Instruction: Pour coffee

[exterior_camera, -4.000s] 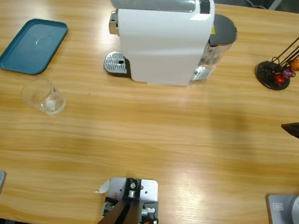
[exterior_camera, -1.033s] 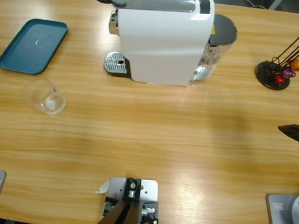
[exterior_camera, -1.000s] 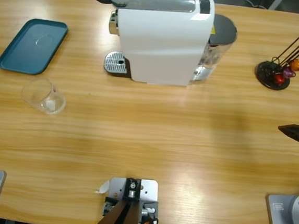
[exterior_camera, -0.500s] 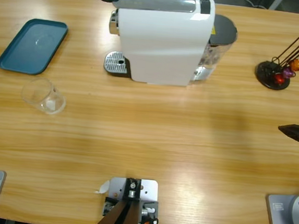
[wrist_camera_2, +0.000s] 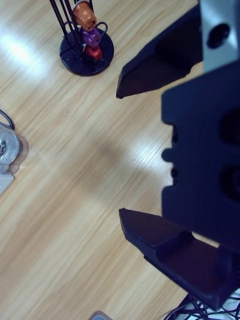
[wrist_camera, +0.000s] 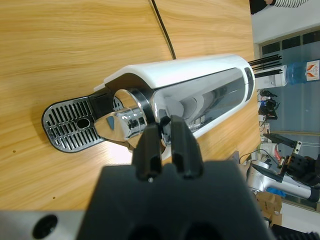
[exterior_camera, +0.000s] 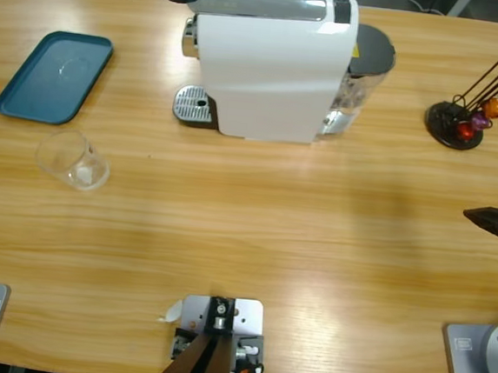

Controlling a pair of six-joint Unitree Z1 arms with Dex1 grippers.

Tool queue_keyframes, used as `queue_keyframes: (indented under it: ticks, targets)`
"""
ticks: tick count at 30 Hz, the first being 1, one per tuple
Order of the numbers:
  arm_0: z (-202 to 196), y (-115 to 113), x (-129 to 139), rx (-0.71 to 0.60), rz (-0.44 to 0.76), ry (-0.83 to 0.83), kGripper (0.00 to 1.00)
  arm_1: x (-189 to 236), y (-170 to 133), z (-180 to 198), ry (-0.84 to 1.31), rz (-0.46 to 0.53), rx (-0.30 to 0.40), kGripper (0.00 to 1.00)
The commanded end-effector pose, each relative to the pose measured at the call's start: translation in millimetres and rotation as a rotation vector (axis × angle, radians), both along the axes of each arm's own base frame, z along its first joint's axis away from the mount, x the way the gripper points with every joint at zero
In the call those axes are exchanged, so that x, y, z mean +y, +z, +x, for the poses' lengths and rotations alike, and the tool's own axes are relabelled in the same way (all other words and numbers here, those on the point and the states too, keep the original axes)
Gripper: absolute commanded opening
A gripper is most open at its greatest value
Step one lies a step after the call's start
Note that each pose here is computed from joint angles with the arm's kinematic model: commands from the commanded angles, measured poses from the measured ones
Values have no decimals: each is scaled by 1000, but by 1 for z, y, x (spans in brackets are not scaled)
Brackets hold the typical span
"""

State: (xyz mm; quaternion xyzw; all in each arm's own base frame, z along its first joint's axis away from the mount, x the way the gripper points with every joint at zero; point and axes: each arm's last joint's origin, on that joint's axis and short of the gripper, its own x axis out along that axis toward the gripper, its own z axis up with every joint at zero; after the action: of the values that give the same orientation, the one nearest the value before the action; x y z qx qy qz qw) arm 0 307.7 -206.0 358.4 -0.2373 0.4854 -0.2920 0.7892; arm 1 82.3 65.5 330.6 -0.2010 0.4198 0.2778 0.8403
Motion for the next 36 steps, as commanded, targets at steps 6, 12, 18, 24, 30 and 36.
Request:
queue_keyframes:
  ticks: [6,12,18,24,30,36]
  targets:
    - [-27,35,5,-78,-76,-53,0,-1,-5,0,3,-11,19,1000]
    - [-26,39,5,-100,-91,-53,0,-1,-5,0,3,-11,19,1000]
    - [-24,39,2,-114,-108,-58,0,-1,-5,0,3,-11,19,1000]
    - [-23,39,1,-118,-112,-70,0,-1,-5,0,3,-12,20,1000]
    - [-23,40,-1,-127,-132,-99,0,-1,-5,0,3,-12,20,1000]
    - [-26,37,-1,-244,-72,-203,0,-1,-5,0,3,-12,21,1000]
